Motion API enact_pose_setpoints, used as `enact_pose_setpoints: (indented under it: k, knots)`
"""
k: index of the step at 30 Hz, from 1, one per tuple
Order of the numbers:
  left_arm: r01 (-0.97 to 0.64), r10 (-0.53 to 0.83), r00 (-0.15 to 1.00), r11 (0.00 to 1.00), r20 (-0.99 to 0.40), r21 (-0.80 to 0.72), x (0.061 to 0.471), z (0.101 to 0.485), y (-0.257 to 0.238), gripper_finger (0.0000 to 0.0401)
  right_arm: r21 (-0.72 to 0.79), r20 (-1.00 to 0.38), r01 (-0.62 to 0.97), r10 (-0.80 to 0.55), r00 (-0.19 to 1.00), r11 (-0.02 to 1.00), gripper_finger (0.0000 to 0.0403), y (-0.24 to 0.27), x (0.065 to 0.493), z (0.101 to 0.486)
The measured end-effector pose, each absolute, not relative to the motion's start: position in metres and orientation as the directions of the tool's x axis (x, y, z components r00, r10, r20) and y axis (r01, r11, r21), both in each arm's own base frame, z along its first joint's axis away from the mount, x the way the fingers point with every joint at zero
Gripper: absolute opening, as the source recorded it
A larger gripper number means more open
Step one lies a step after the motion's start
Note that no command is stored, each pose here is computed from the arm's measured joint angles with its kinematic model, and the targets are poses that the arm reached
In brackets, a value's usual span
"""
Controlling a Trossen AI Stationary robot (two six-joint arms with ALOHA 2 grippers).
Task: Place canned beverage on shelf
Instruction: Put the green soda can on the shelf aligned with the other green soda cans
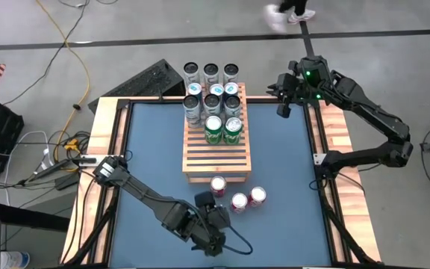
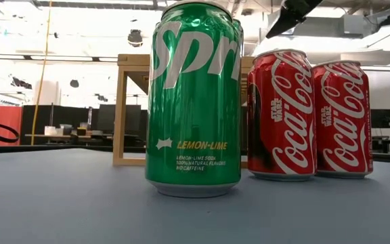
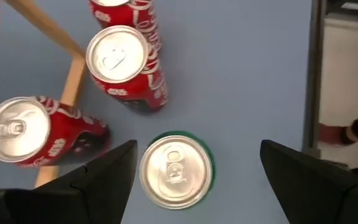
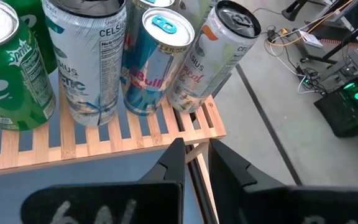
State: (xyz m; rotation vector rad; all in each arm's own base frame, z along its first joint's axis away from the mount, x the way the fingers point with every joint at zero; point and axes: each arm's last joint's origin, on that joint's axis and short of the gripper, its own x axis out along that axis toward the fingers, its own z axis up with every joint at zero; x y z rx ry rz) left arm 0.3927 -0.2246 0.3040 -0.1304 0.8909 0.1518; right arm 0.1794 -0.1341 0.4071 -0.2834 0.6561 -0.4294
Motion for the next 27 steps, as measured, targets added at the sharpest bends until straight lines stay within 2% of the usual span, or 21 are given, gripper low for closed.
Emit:
enact_pose_setpoints:
  k: [5, 13, 16, 27]
  knots:
    - [-0.181, 0.104, 0.629, 0.983, -0.771, -0.015, 0.383, 0.309, -0.218, 0.0325, -0.386, -0.522, 0.294, -0.47, 0.712, 0.874, 0.0064, -0.134, 0.18, 0.407]
    - [-0.146, -0.001, 0.759, 0.974, -0.651, -0.171, 0.362, 0.288, -0.199, 0.0326, -0.387, -0.522, 0.294, -0.471, 0.711, 0.874, 0.0064, -0.134, 0.18, 0.407]
    - [-0.114, -0.05, 0.773, 0.97, -0.633, -0.216, 0.358, 0.288, -0.194, 0.0326, -0.387, -0.522, 0.294, -0.471, 0.711, 0.874, 0.0064, -0.134, 0.18, 0.407]
    - [0.024, -0.073, 0.724, 0.996, -0.686, -0.081, 0.365, 0.282, -0.176, 0.0326, -0.375, -0.525, 0.303, -0.47, 0.71, 0.876, 0.0064, -0.134, 0.179, 0.407]
